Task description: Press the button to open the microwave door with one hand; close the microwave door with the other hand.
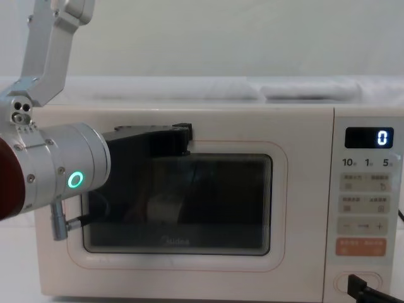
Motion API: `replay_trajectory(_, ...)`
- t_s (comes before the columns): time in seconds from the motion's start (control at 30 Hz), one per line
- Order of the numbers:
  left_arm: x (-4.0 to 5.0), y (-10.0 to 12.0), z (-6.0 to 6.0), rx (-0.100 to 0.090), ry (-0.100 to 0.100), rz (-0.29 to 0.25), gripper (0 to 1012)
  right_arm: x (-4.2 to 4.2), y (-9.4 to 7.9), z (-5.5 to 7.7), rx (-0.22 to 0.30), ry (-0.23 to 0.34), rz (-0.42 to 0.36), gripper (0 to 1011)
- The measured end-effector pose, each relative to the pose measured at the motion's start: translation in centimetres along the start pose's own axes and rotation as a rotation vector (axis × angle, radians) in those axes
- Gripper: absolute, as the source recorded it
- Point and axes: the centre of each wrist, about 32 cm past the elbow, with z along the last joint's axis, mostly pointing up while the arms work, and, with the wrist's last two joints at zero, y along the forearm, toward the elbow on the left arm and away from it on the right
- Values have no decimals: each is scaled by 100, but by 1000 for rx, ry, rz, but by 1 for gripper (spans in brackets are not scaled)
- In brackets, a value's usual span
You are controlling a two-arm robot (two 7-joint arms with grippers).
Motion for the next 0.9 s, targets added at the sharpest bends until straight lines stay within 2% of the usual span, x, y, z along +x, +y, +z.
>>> replay_trajectory(0.2, -8, 15, 5, -7, 2, 3, 0, 0, 0, 0, 0, 0, 0, 1002)
replay_trajectory(0.3, -25, 52, 26, -23, 7, 6, 0, 0, 0, 0, 0, 0, 0, 1002)
replay_trajectory(0.33, -45, 80, 38, -34, 9, 4, 0, 0, 0, 0, 0, 0, 0, 1002)
replay_trajectory(0.47, -89, 173, 58, -54, 15, 4, 0, 0, 0, 0, 0, 0, 0, 1002)
replay_trajectory(0.57, -123, 263, 62, -59, 21, 8, 0, 0, 0, 0, 0, 0, 0, 1002)
replay_trajectory(0.77, -178, 488, 16, -52, 28, 33, 0, 0, 0, 0, 0, 0, 0, 1002)
replay_trajectory(0.9, -188, 643, -48, -65, 35, 70, 0, 0, 0, 0, 0, 0, 0, 1002)
